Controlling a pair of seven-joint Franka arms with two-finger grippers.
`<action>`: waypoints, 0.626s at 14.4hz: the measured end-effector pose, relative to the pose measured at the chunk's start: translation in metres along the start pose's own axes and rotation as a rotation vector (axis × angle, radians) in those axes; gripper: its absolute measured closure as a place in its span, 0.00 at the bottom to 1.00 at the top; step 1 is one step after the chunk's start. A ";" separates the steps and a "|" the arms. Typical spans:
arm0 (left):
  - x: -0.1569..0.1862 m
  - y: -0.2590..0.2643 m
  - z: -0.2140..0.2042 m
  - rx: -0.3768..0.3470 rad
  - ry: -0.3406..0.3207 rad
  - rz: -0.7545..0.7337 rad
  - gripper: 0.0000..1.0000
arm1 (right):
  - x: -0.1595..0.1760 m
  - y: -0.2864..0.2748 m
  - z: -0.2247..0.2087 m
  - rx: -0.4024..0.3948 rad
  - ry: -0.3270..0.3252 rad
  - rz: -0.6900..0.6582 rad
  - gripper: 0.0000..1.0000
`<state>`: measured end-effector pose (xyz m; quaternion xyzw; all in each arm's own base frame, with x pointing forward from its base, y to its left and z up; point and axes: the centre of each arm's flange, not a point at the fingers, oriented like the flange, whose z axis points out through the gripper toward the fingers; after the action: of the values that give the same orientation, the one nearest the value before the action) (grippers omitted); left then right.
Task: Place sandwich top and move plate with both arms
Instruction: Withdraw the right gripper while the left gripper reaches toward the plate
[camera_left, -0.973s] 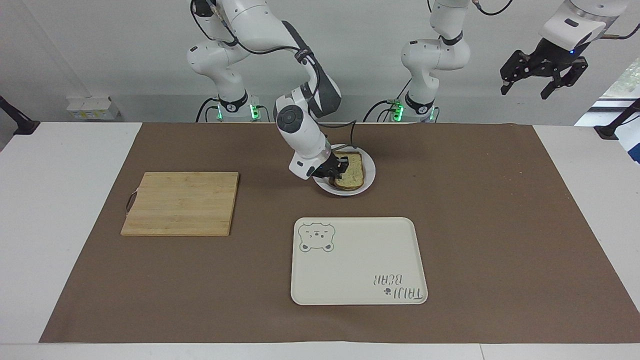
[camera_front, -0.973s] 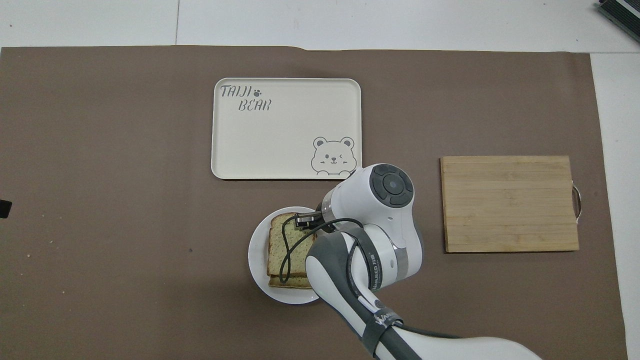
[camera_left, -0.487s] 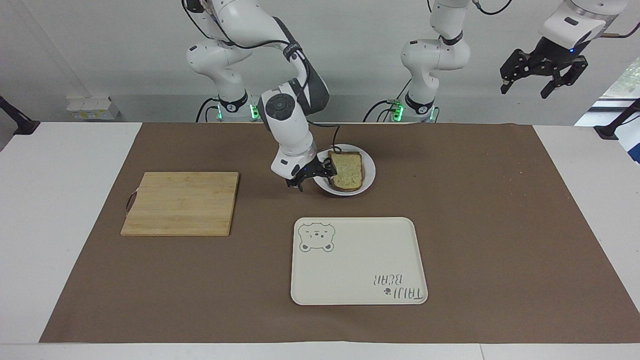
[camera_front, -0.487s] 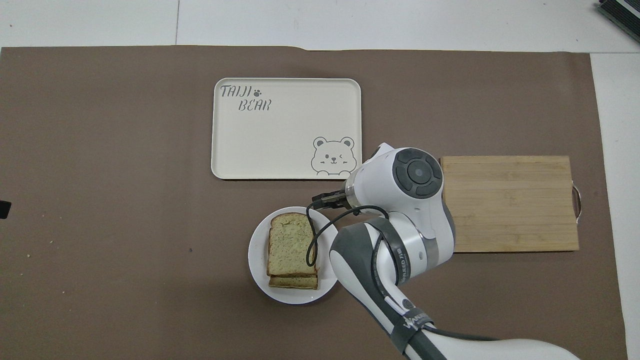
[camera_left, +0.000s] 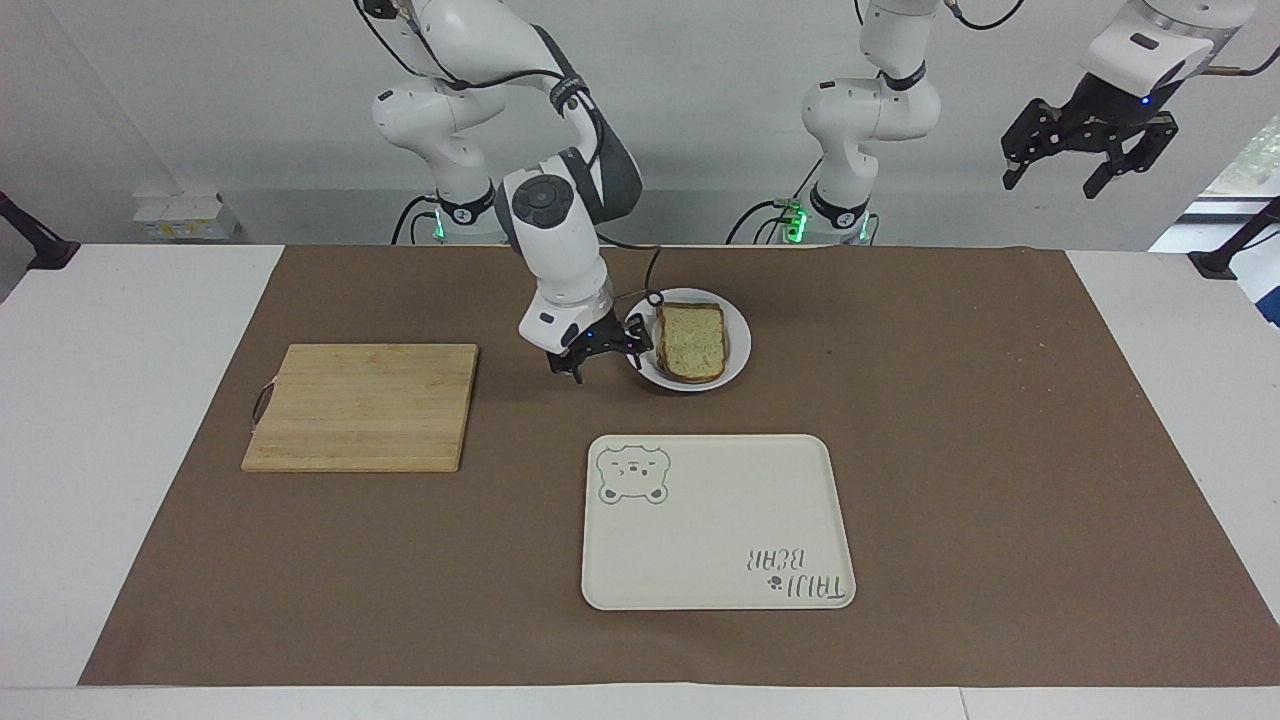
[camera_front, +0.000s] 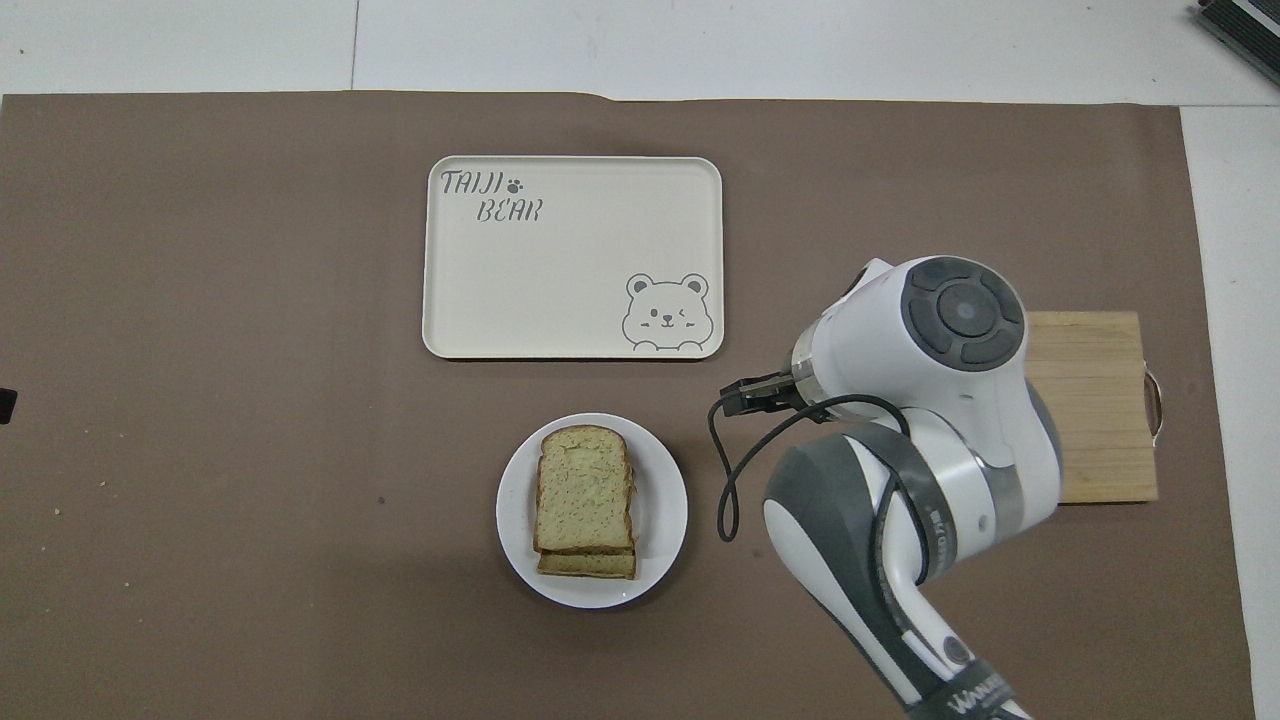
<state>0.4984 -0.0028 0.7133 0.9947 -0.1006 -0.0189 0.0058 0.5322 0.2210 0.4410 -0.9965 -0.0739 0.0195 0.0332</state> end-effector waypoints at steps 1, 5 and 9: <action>0.000 0.000 0.000 0.000 0.001 0.000 0.00 | -0.004 0.007 -0.007 -0.006 -0.014 0.007 0.00; 0.001 0.000 0.000 0.001 0.004 0.000 0.00 | -0.016 0.041 -0.028 -0.051 -0.063 0.040 0.00; 0.012 0.005 0.028 -0.041 -0.015 0.013 0.00 | -0.027 0.090 -0.047 -0.053 -0.107 0.124 0.00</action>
<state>0.5077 -0.0101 0.6854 0.9936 -0.1067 -0.0282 0.0256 0.5209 0.1249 0.4828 -0.9973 -0.0139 0.0726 0.0015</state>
